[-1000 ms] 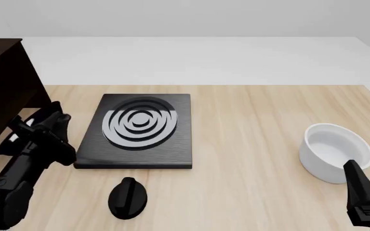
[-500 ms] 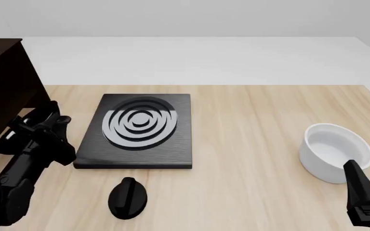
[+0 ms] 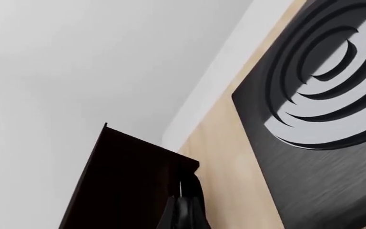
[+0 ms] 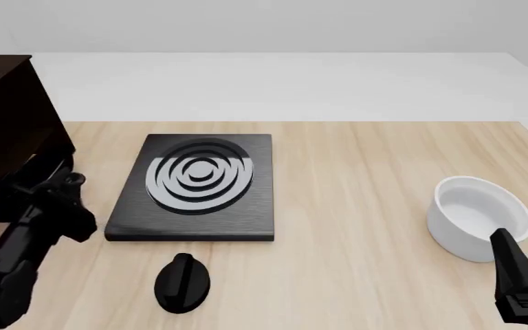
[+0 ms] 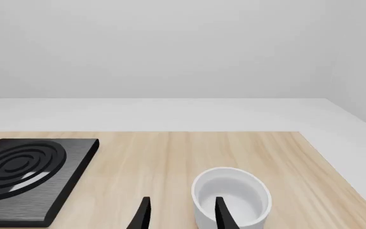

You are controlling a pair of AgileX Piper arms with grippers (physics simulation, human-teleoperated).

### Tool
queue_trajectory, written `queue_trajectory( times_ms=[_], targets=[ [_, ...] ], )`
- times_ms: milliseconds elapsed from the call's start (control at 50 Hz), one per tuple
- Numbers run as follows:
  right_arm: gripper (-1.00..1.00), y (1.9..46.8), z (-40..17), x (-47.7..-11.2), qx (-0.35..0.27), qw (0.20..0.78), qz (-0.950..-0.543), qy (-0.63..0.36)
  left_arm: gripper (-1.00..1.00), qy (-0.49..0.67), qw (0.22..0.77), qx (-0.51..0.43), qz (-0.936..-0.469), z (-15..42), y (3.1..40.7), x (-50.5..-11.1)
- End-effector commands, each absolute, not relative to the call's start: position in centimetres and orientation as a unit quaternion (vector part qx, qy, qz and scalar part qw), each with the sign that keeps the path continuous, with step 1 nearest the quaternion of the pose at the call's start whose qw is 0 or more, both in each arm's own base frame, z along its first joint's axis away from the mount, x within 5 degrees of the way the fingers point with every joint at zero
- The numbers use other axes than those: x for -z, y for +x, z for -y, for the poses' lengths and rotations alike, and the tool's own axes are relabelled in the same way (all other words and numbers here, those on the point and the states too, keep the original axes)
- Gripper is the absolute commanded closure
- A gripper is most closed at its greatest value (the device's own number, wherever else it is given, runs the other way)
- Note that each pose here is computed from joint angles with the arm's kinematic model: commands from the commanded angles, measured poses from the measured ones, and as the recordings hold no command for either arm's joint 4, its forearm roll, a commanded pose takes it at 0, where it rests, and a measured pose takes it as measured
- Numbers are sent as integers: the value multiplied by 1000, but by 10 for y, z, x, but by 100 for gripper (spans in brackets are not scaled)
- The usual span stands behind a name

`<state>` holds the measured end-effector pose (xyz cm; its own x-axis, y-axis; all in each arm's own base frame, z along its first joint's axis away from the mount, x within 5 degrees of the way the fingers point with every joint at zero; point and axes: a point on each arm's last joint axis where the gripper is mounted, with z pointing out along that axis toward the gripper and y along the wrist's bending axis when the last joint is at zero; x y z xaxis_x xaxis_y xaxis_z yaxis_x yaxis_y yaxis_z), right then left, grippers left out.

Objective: Put the frying pan under the cabinet shelf.

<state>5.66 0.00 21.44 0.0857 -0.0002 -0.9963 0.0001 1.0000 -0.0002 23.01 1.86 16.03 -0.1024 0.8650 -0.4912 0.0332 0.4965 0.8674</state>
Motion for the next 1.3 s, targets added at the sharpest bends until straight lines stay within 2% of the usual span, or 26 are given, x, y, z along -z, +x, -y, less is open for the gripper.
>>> queue_trajectory(
  times_ms=[20, 420, 1300],
  targets=[
    [-100, 57, 0, -214, 0, 737, -676, 0, 100, 325, 544, -383, -673, -37, 222, -153],
    [-100, 57, 0, -214, 0, 737, -676, 0, 100, 330, 531, -384, -679, -42, 241, -143],
    [-100, 57, 0, -214, 0, 737, -676, 0, 100, 305, 498, -402, -705, -67, 241, -131]
  ],
)
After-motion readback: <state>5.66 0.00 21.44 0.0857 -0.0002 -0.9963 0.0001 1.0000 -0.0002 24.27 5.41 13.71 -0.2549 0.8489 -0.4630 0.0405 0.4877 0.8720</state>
